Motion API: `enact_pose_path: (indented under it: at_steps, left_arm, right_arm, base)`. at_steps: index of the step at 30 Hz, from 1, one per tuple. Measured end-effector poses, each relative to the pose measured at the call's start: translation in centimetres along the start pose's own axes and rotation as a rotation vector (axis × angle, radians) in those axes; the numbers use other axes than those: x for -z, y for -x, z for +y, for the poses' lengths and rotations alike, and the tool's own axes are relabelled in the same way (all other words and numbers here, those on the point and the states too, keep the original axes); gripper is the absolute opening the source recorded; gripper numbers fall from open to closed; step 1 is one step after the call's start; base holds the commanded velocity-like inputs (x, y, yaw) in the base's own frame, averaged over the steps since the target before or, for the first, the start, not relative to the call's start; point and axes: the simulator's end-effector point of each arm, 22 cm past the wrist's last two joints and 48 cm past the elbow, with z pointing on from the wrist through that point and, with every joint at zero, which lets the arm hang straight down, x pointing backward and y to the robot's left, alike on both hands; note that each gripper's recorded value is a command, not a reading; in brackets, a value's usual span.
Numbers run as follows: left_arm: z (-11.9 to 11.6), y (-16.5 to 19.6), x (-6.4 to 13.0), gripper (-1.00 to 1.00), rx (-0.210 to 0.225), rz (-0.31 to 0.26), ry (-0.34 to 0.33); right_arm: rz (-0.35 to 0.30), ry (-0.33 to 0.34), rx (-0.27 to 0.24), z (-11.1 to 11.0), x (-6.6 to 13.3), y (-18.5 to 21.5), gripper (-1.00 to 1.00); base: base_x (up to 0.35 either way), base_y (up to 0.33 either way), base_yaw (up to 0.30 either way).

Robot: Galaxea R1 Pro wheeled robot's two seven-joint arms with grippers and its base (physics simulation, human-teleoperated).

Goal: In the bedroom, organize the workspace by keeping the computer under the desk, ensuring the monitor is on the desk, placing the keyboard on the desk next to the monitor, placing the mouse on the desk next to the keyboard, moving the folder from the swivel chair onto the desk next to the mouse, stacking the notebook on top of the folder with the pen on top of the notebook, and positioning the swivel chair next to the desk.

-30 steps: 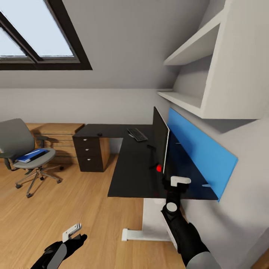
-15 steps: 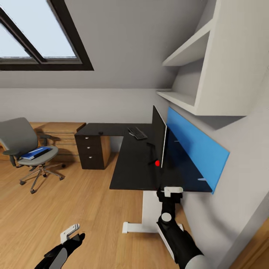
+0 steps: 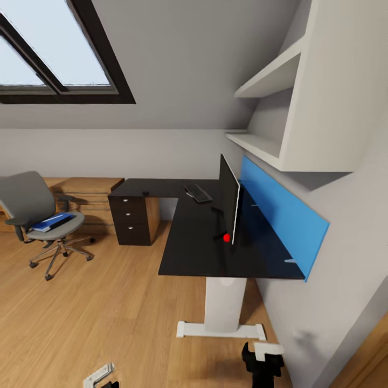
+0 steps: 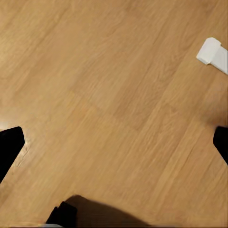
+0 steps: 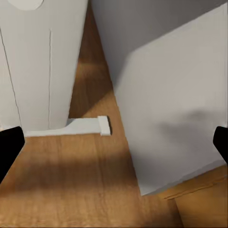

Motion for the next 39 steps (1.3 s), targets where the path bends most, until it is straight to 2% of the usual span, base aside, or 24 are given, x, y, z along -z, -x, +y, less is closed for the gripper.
enact_pose_path:
  at_steps: [2, 5, 9, 11, 13, 15, 27, 34, 39]
  left_arm:
    - [1.8, -1.9, 0.3, 1.0, -0.008, 0.019, 0.037]
    - [3.1, -3.5, 0.6, 1.0, -0.015, 0.046, 0.063]
    - [3.8, -4.3, 0.7, 1.0, -0.033, 0.06, 0.074]
    - [3.8, -4.4, 0.7, 1.0, -0.055, 0.062, 0.074]
    - [3.7, -4.5, 0.7, 1.0, -0.099, 0.063, 0.068]
    - [3.7, -4.7, 0.6, 1.0, -0.113, 0.065, 0.067]
    - [3.9, -5.5, 0.5, 1.0, -0.13, 0.083, 0.071]
    - [3.9, -5.9, 0.4, 1.0, -0.131, 0.092, 0.073]
    - [2.9, -6.5, 0.5, 1.0, -0.128, 0.099, 0.06]
  right_arm:
    - [0.026, 0.067, 0.023, 0.7, 0.4, -1.4, 1.0]
    - [0.046, 0.154, 0.036, 2.0, 0.8, -2.4, 1.0]
    - [0.065, 0.231, 0.034, 3.3, 1.1, -3.1, 1.0]
    - [0.071, 0.239, 0.032, 3.5, 1.2, -3.3, 1.0]
    - [0.076, 0.244, 0.029, 3.6, 1.2, -3.5, 1.0]
    - [0.079, 0.246, 0.028, 3.7, 1.2, -3.6, 1.0]
    - [0.094, 0.248, 0.03, 3.8, 1.2, -4.5, 1.0]
    - [0.102, 0.253, 0.03, 4.1, 1.4, -4.8, 1.0]
    - [0.1, 0.253, 0.029, 4.1, 1.4, -4.8, 1.0]
  base:
    - [0.0, 0.0, 0.0]
    - [0.0, 0.0, 0.002]
    - [0.0, 0.0, 0.089]
    - [0.0, 0.016, 0.157]
    - [0.0, 0.166, 0.166]
    - [0.0, 0.233, 0.113]
    - [0.0, 0.292, -0.005]
    - [0.0, 0.305, 0.208]
    - [0.03, 0.309, 0.258]
